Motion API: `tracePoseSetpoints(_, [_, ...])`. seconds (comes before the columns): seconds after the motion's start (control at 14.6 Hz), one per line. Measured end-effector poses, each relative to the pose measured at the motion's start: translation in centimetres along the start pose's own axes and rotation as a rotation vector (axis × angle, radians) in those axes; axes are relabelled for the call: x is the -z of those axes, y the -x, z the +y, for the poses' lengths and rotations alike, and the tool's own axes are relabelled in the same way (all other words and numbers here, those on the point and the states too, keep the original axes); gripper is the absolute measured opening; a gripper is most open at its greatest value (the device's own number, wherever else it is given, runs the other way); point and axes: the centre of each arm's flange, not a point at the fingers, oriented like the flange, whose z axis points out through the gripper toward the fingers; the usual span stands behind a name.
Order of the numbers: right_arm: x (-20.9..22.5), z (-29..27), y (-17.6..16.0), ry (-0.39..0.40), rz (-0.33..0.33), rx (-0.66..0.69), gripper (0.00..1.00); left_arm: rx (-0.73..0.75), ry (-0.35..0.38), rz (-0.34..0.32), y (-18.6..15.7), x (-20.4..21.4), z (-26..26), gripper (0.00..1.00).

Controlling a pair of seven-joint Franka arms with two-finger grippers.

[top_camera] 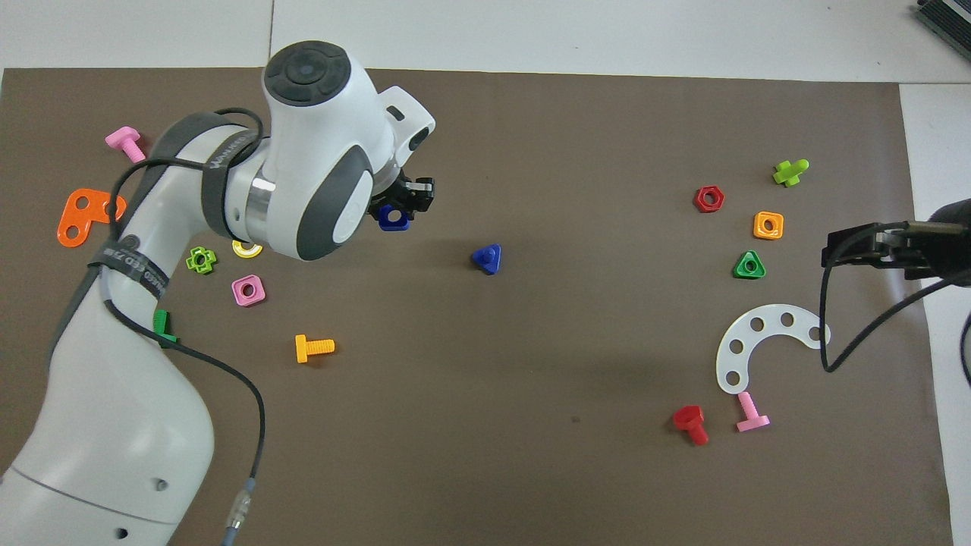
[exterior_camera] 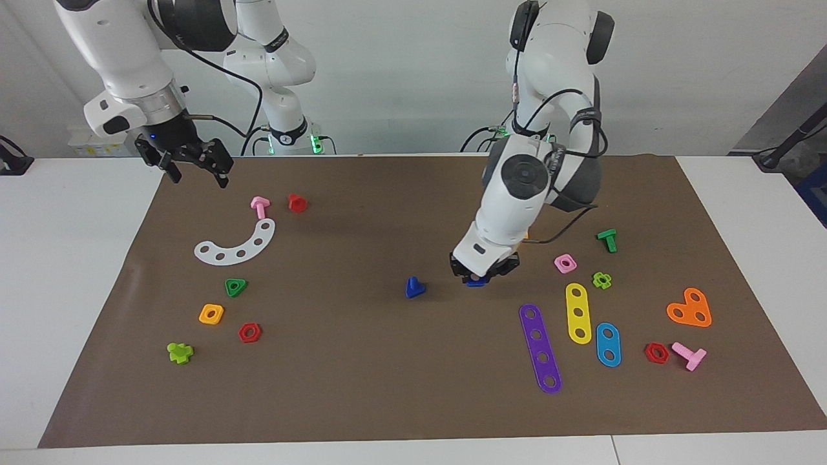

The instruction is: Unscrew and place screws in storage area

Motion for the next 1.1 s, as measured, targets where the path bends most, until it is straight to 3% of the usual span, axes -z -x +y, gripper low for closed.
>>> tracePoseSetpoints(0.27, [-3.4,-10.1,0.0,-0.016,0.04,0.027,1.0,-0.092,0.001,-0.043,1.1,-1.3,-8.5,0.47])
tracePoseSetpoints(0.41, [-5.8,-17.7,-0.1,-0.025,0.054,-0.009,1.0,-0.119,0.007,0.011,1.7,-4.0,-10.9,0.47])
tracePoseSetpoints(0.55, [-8.3,-25.5,-0.4,-0.028,0.058,-0.056,1.0,-0.134,0.005,0.055,2.9,-7.0,-12.2,0.47])
tracePoseSetpoints(0.89, [-18.2,-36.7,-0.9,-0.021,0.066,-0.019,1.0,-0.149,0.0,0.035,5.7,-9.3,-13.1,0.47])
tracePoseSetpoints(0.96, [-20.6,-38.0,-0.8,-0.023,0.071,-0.004,1.0,-0.15,0.0,0.034,6.0,-9.3,-13.2,0.53])
tracePoseSetpoints(1.1, [-24.5,-39.2,-0.4,-0.013,0.064,0.013,1.0,-0.15,0.001,0.04,6.1,-8.9,-13.2,0.75])
